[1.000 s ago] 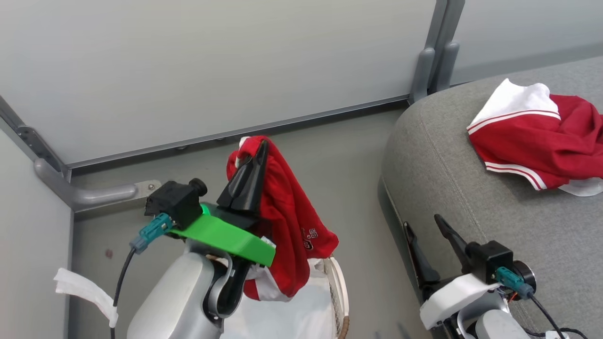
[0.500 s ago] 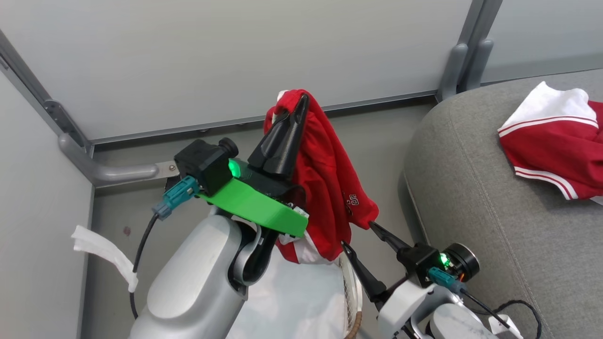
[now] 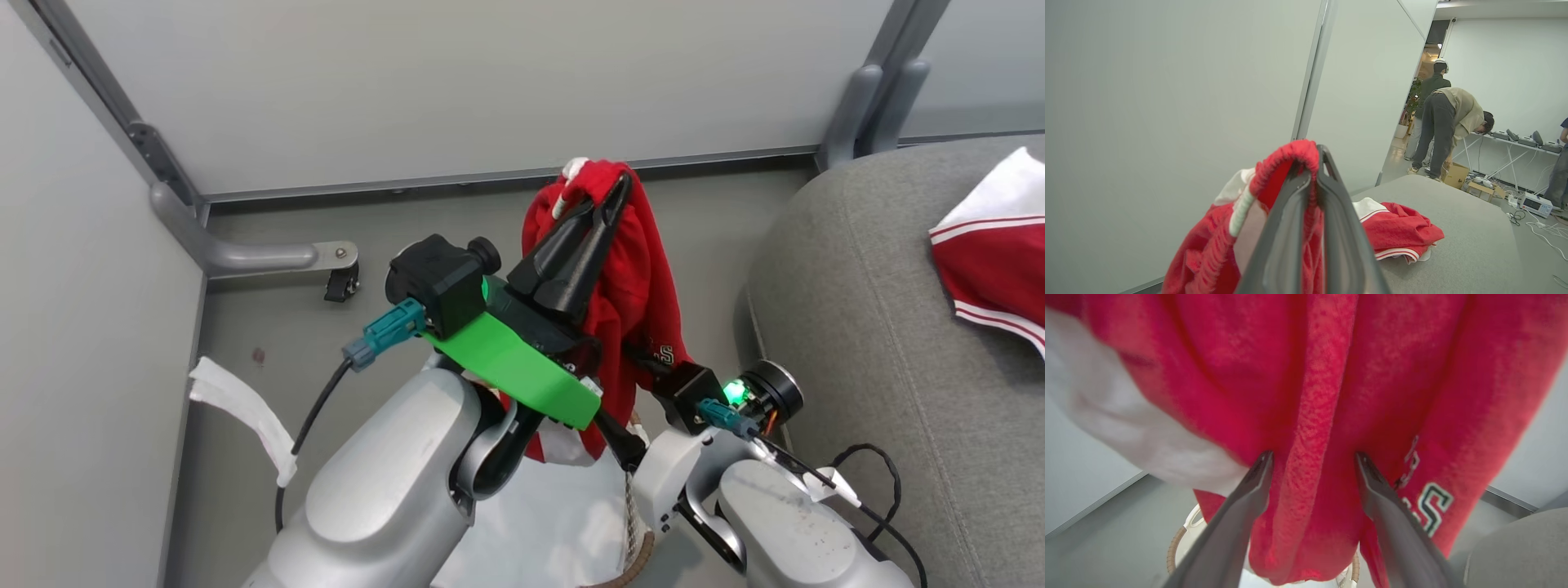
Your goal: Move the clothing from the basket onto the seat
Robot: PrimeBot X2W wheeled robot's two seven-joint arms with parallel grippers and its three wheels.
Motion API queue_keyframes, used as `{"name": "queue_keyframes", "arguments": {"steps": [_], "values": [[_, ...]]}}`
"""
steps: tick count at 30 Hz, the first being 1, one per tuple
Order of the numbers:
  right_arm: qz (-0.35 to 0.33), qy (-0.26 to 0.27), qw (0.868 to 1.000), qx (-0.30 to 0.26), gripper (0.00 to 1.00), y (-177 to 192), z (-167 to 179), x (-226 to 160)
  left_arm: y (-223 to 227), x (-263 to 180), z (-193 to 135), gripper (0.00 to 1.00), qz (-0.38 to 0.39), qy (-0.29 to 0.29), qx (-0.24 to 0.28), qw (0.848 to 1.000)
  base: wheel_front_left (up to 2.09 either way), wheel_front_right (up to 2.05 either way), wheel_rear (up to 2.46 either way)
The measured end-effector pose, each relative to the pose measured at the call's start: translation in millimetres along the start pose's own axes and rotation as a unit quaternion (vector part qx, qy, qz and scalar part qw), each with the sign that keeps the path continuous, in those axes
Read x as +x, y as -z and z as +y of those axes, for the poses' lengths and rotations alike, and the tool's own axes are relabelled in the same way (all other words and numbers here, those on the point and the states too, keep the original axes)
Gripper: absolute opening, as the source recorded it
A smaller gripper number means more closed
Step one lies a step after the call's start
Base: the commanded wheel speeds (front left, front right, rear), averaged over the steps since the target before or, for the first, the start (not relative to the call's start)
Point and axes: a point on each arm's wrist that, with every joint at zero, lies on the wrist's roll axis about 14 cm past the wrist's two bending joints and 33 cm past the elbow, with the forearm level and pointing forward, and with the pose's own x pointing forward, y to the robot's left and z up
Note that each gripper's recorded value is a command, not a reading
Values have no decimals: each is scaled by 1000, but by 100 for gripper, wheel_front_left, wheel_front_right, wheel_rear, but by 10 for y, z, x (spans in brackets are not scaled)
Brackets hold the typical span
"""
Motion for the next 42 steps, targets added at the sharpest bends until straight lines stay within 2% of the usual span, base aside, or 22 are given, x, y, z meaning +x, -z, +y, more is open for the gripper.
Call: {"name": "queue_keyframes", "arguments": {"steps": [1,7,14,15,16,17,18,23,28,34,42], "values": [[3,-3,1000,6,0,24,19,11,22,-12,13,0,4,-2,-1,1000,0,0,0],[19,-19,999,42,0,152,154,57,64,-63,109,0,10,-18,-10,1000,0,0,0],[26,1,998,59,0,234,95,-64,105,-71,169,0,12,-30,-16,999,0,0,0],[17,6,998,63,0,187,70,-70,128,-74,176,13,15,-31,-15,999,0,0,0],[6,11,998,65,0,128,46,-72,150,-77,189,48,19,-33,-10,999,0,0,0],[-5,17,998,68,0,64,12,-76,170,-80,213,97,21,-36,-6,999,0,0,0],[-16,23,997,71,0,8,-21,-83,192,-86,239,100,24,-39,-5,999,0,0,0],[-78,56,992,85,0,-318,-202,-185,432,-191,382,100,58,-60,9,996,0,0,0],[-133,102,981,95,0,-595,-452,-397,716,-375,508,100,98,-85,-1,992,0,0,0],[-184,170,964,91,0,-858,-818,-765,989,-512,561,100,131,-101,-22,986,0,0,0],[-225,260,936,70,0,-1070,-1233,-1353,1304,-495,444,100,163,-88,-51,981,0,0,0]]}}
